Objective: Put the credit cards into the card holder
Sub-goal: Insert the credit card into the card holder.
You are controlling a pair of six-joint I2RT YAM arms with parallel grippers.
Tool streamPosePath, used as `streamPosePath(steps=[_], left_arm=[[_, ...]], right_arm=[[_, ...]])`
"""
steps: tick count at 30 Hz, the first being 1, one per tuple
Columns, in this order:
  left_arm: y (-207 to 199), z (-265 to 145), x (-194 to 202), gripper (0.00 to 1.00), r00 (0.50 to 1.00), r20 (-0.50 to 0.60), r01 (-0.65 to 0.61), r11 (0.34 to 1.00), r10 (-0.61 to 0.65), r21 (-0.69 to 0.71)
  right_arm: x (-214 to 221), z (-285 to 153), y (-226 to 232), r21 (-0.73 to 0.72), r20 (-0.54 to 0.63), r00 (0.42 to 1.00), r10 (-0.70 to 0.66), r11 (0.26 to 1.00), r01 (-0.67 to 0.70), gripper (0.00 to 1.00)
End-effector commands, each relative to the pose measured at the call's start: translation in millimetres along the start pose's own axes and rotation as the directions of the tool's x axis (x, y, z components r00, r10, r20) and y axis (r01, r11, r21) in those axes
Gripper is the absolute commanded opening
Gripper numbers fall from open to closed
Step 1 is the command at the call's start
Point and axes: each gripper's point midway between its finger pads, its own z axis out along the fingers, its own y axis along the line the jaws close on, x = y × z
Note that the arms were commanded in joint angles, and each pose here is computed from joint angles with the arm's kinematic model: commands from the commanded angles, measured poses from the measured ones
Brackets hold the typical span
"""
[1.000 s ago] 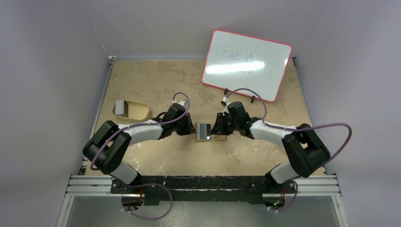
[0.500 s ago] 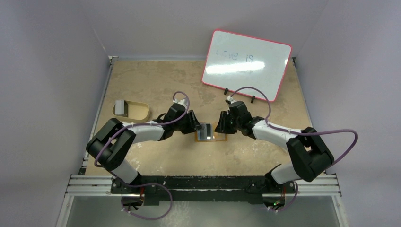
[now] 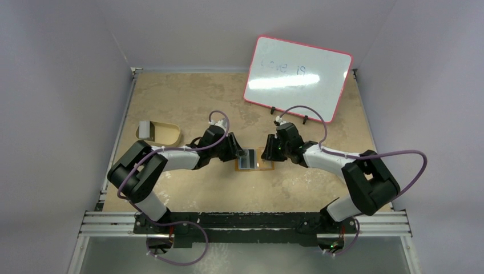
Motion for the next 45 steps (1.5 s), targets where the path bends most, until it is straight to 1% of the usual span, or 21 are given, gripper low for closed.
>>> streamPosePath(steps=[1, 3, 12, 17, 25, 33, 45], left_arm=[[3.6, 3.5, -5.7, 0.40, 1.000, 0.026, -0.001, 1.000, 0.001, -0.020], [2.9, 4.4, -5.3, 0.39, 1.000, 0.024, 0.002, 1.000, -0.001, -0.019], [-26.9, 8.6, -3.8, 0.39, 0.998, 0.004, 0.058, 0.992, -0.058, 0.113], [-39.4, 5.4, -8.4, 0.39, 0.996, 0.020, 0.078, 0.983, -0.082, 0.164], [-66.9, 1.7, -9.7, 0.39, 0.992, 0.002, 0.122, 0.952, -0.128, 0.282], [-81.8, -1.9, -9.1, 0.38, 0.992, -0.003, 0.122, 0.939, -0.128, 0.322], [-100.9, -16.7, -11.8, 0.35, 0.993, 0.015, 0.102, 0.923, -0.116, 0.371]], right_arm=[[5.4, 2.1, -8.1, 0.020, 0.001, 1.000, 0.001, 1.000, -0.001, 0.38], [7.6, 2.8, -9.6, 0.022, -0.002, 1.000, 0.001, 1.000, -0.001, 0.38], [8.6, 8.2, -13.1, 0.024, 0.016, 1.000, 0.013, 1.000, -0.013, 0.38], [8.7, 7.6, -11.3, 0.015, 0.016, 1.000, 0.015, 1.000, -0.015, 0.38], [10.7, 9.3, -11.0, 0.008, 0.012, 1.000, 0.018, 1.000, -0.019, 0.38], [11.0, 9.3, -12.6, 0.016, 0.009, 1.000, 0.019, 1.000, -0.019, 0.37], [3.7, 6.8, -29.8, 0.128, 0.026, 1.000, -0.010, 0.992, 0.006, 0.36]])
